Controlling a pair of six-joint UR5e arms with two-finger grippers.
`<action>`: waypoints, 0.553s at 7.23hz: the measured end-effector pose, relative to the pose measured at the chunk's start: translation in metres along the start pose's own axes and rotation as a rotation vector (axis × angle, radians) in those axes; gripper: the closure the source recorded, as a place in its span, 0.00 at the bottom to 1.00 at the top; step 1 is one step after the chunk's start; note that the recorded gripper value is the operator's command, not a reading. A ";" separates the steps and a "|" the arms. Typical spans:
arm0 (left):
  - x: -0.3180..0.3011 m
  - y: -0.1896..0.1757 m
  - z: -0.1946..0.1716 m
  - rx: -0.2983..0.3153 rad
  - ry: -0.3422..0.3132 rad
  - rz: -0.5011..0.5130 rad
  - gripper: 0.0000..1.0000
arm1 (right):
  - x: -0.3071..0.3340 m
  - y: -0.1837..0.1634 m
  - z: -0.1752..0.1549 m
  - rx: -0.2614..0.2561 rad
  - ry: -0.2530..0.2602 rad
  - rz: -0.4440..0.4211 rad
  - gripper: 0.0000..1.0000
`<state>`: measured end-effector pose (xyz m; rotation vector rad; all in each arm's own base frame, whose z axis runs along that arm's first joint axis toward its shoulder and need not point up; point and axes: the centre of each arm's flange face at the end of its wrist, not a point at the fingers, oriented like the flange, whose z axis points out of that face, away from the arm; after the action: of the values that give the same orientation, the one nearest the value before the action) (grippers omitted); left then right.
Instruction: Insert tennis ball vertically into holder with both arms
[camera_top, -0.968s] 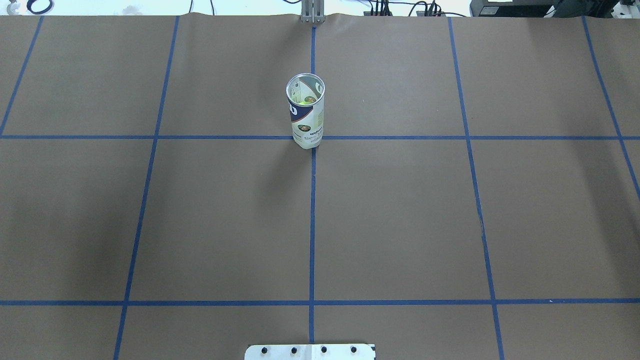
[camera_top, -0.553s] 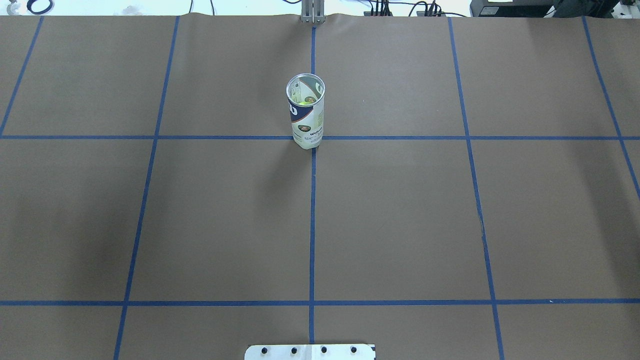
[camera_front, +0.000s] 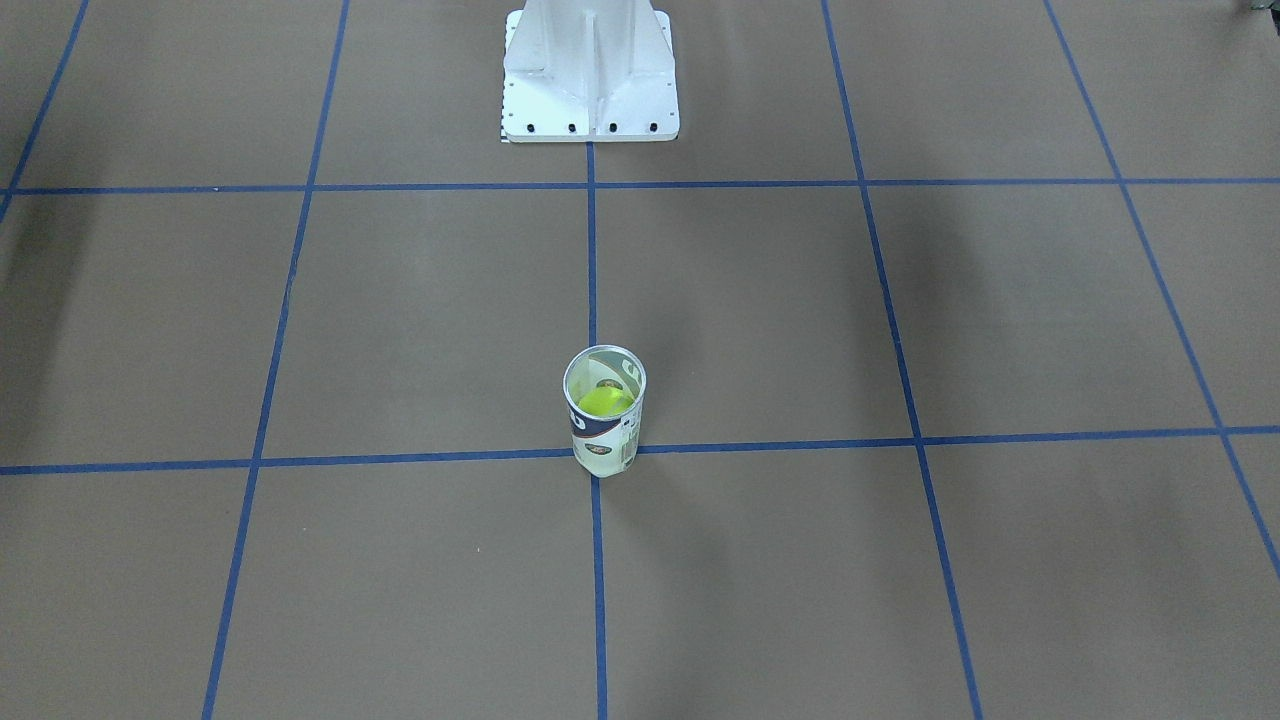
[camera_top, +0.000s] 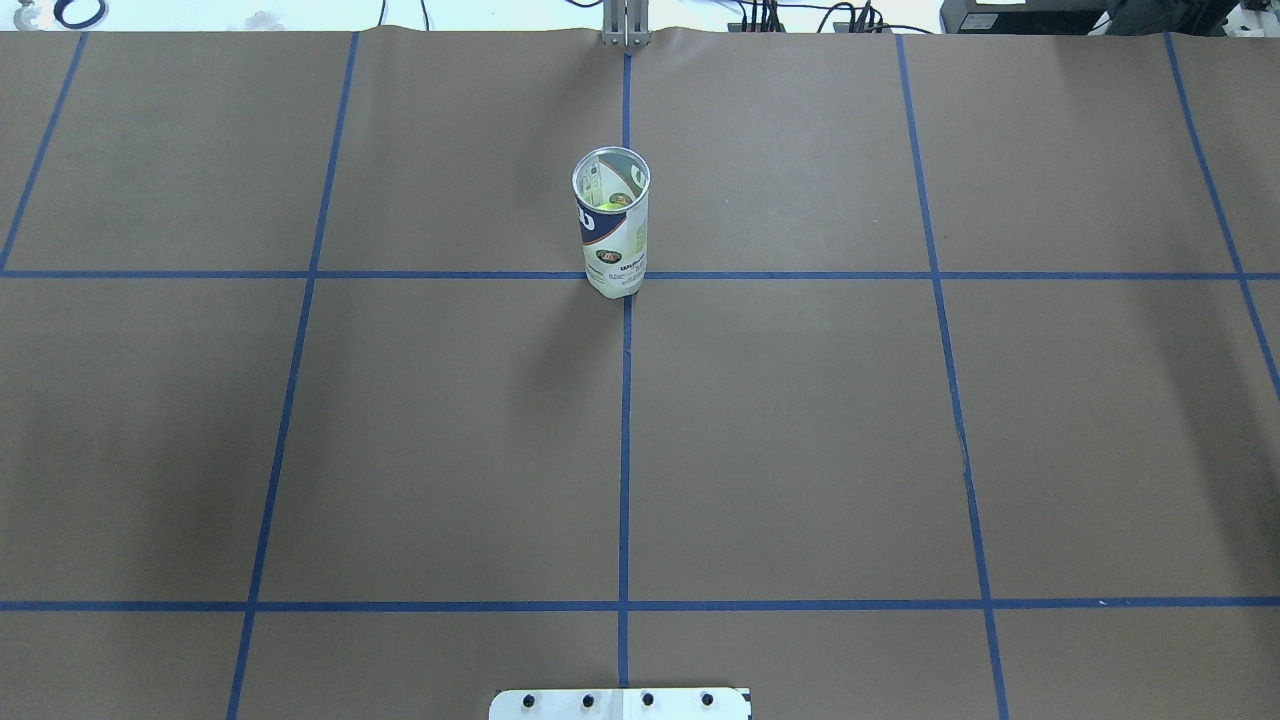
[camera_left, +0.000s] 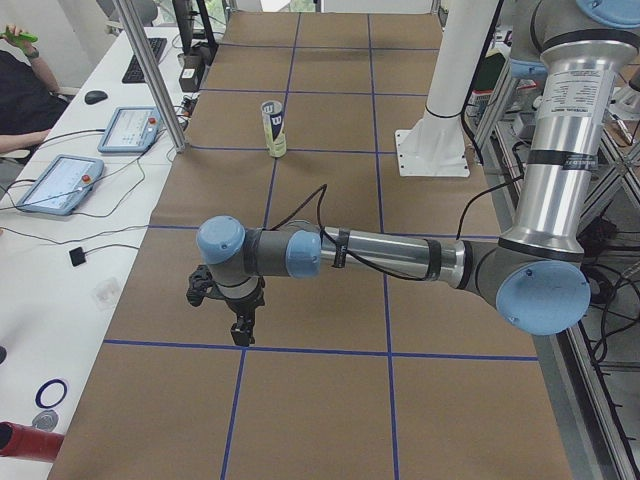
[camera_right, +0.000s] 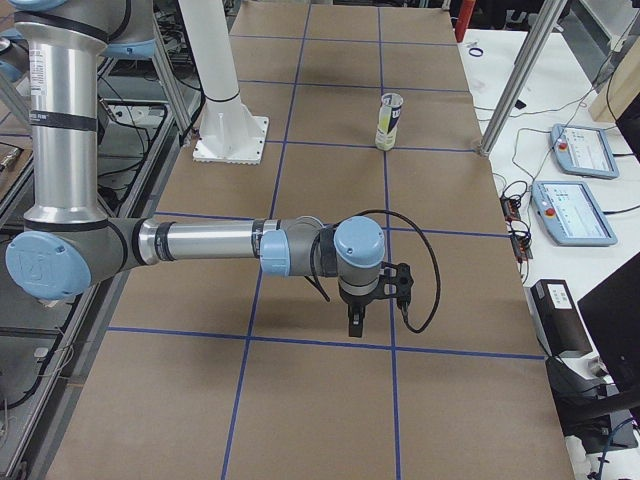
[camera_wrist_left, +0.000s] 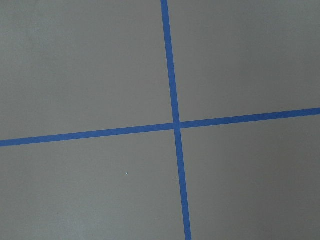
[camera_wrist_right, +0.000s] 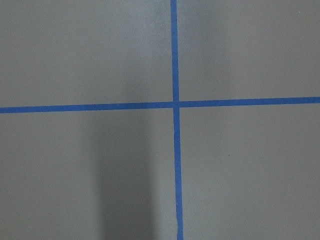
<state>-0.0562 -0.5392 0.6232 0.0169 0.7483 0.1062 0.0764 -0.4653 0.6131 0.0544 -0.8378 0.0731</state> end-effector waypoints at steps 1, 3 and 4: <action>-0.012 0.011 0.000 0.001 0.003 -0.003 0.00 | -0.001 -0.001 0.000 0.000 -0.011 0.001 0.00; -0.020 0.046 -0.005 0.023 0.004 -0.004 0.00 | -0.003 -0.001 0.000 -0.001 -0.023 0.001 0.00; -0.014 0.059 -0.011 0.036 0.003 0.002 0.00 | -0.003 -0.001 0.000 -0.001 -0.025 0.001 0.00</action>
<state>-0.0788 -0.4826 0.6275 0.0521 0.7529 0.0943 0.0747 -0.4668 0.6106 0.0543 -0.8631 0.0729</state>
